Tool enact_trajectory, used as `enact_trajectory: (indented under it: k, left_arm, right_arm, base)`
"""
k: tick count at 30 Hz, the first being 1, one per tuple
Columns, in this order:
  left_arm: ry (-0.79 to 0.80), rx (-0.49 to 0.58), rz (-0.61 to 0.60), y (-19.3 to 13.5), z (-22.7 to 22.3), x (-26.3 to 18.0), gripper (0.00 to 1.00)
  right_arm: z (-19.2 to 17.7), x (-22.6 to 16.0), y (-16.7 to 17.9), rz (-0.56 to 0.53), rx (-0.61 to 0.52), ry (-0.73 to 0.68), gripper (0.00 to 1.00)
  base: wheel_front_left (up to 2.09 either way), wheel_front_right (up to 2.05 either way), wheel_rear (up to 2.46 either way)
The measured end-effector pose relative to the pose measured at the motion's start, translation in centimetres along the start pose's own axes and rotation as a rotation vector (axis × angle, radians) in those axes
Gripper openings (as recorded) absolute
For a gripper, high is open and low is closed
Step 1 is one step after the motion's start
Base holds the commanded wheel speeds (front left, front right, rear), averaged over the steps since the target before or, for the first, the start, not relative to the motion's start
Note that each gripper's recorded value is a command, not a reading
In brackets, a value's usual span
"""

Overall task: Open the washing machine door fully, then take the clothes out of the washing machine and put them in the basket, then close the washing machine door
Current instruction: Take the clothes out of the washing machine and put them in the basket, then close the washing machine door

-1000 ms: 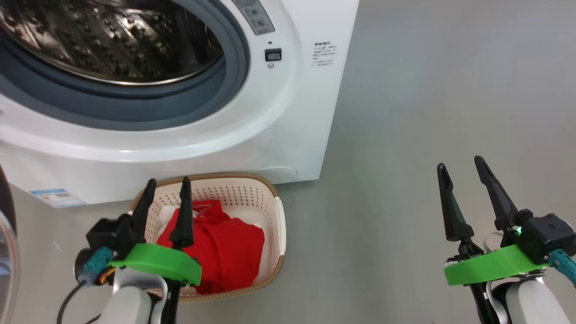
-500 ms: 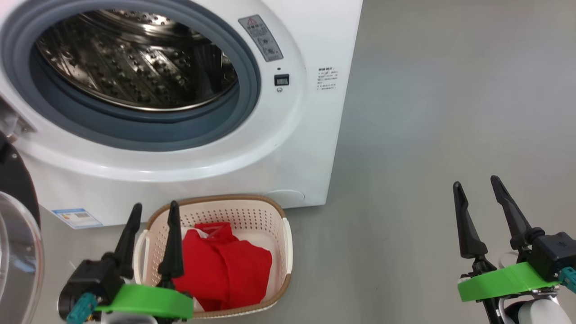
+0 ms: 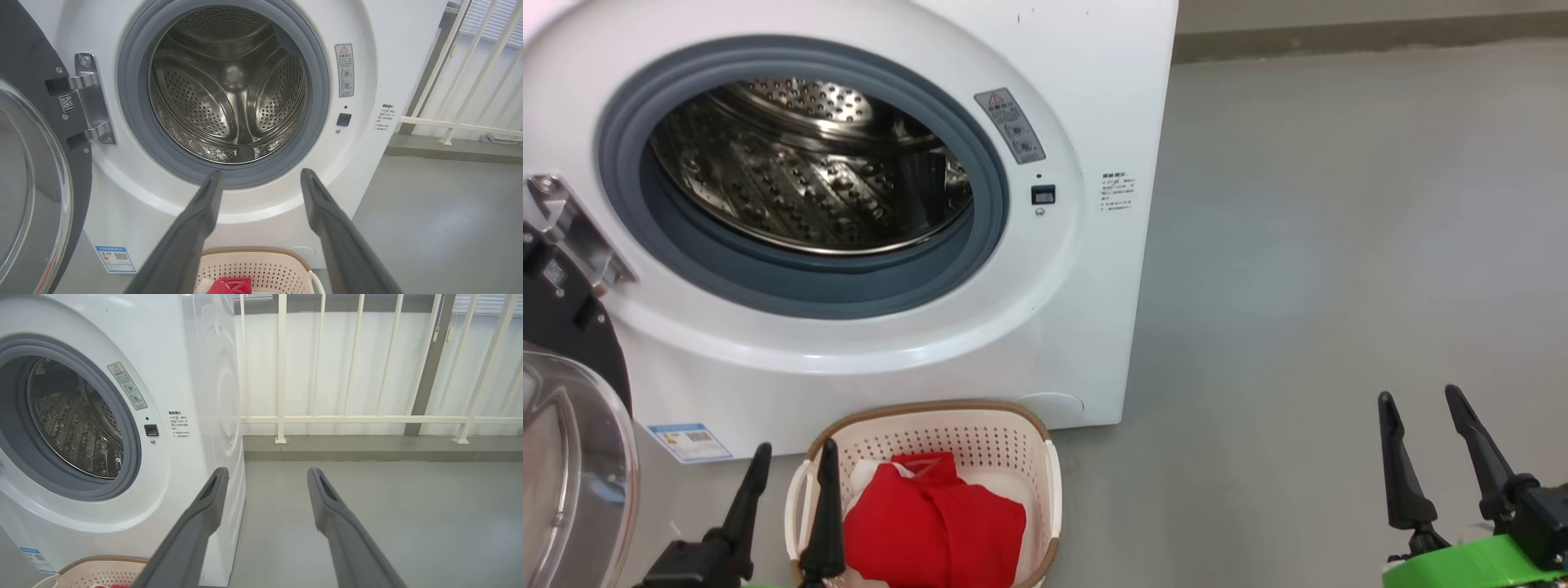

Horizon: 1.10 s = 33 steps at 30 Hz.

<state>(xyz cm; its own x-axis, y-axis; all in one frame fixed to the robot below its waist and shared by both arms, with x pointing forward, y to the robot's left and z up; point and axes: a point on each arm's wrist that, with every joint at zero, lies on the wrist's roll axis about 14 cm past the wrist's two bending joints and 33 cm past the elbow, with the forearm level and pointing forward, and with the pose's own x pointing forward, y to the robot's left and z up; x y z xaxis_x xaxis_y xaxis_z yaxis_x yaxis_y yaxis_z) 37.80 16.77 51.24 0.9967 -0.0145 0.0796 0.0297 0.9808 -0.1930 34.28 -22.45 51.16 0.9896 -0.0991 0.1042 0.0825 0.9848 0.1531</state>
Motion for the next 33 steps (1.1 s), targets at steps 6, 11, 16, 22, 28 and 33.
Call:
enact_trajectory:
  k: [6,11,16,22,28,33]
  left_arm:
    - [0.013,0.022,-0.006,0.2,-0.3,-0.7,1.0]
    - [0.024,0.025,-0.007,0.2,-0.7,-0.8,1.0]
    - [0.027,0.027,-0.007,0.3,-0.7,-0.8,1.0]
    - [0.027,0.029,-0.008,0.3,-0.8,-0.7,1.0]
    - [0.017,0.037,-0.01,0.2,-0.4,-0.7,1.0]
    - [0.016,0.041,-0.004,0.4,-0.4,-0.7,1.0]
  right_arm:
    - [0.6,-0.7,-0.4,-0.01,-0.002,-0.018,1.0]
    - [1.2,-0.6,0.6,0.018,0.002,-0.037,1.0]
    - [1.4,-0.5,1.5,0.044,0.007,-0.044,1.0]
    - [1.2,-0.7,1.4,0.042,0.006,-0.035,1.0]
    - [1.2,-0.9,1.4,0.042,0.006,-0.034,1.0]
    - [1.1,-0.9,1.5,0.043,0.006,-0.033,1.0]
  base:
    - [0.0,0.0,0.0]
    - [0.0,0.0,0.0]
    - [0.0,0.0,0.0]
    - [0.0,0.0,0.0]
    - [-0.01,0.01,0.0]
    - [-0.51,0.45,0.06]
